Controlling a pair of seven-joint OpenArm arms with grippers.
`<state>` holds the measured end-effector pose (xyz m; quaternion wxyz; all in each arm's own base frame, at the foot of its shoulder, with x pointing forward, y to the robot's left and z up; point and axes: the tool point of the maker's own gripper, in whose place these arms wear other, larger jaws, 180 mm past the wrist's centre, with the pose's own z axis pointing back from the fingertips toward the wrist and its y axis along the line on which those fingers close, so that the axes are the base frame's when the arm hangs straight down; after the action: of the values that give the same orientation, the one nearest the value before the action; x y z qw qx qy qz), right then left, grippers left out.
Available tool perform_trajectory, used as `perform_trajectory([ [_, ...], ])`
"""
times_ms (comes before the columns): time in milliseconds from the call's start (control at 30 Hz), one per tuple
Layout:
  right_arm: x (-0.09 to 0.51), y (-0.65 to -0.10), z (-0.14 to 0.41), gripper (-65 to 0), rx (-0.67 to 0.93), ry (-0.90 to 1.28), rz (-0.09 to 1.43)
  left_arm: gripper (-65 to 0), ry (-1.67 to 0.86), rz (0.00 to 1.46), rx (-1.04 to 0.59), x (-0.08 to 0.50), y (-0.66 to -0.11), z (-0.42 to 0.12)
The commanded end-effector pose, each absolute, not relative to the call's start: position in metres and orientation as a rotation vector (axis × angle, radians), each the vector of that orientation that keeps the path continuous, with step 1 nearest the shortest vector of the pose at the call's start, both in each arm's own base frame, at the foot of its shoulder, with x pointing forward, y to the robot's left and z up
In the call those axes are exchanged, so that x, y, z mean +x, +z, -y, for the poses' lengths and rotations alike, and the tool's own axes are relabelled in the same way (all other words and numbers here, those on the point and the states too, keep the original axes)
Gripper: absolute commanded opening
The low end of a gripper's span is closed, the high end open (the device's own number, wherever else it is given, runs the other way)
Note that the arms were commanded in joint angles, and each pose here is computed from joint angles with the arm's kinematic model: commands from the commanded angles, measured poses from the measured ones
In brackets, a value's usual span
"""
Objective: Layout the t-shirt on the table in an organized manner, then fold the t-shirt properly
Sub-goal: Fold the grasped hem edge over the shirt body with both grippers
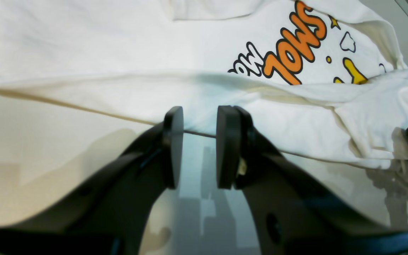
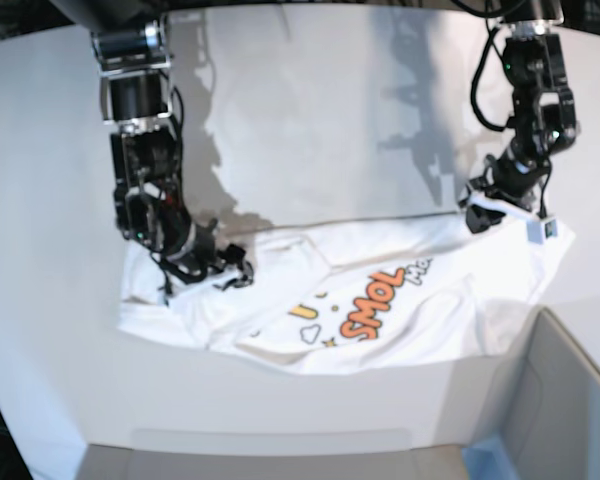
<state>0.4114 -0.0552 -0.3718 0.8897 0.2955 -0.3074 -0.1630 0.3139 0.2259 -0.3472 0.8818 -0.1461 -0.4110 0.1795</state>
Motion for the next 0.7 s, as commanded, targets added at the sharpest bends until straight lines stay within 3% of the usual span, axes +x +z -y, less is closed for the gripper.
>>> perform_trajectory([
  [0,0.425,-0.353,0.055,-51.5,0.636,-0.324,0.693,-49.2,0.363,0.919,-0.297,0.324,-0.330,-0.232],
  [67,0.425,-0.353,0.056,-59.0,0.634,-0.326,0.694,-49.0,0.361,0.949,-0.299,0.334,-0.319,-0.234],
  [167,0.425,-0.353,0.056,-65.0,0.634,-0.326,0.694,-48.4,0.406,0.957,-0.289,0.342,-0.309,-0.246],
  [300,0.425,-0.353,0.057,-65.0,0.633,-0.325,0.694,-47.7,0.376,0.986,-0.303,0.355,-0.284,-0.256],
  [500,0.424,-0.353,0.057,-65.0,0.633,-0.327,0.694,-54.4,0.425,1.057,-0.310,0.356,-0.276,-0.289],
  [667,0.423,-0.353,0.058,-65.0,0.633,-0.331,0.695,-47.4,0.639,1.018,-0.325,0.343,-0.306,-0.329],
])
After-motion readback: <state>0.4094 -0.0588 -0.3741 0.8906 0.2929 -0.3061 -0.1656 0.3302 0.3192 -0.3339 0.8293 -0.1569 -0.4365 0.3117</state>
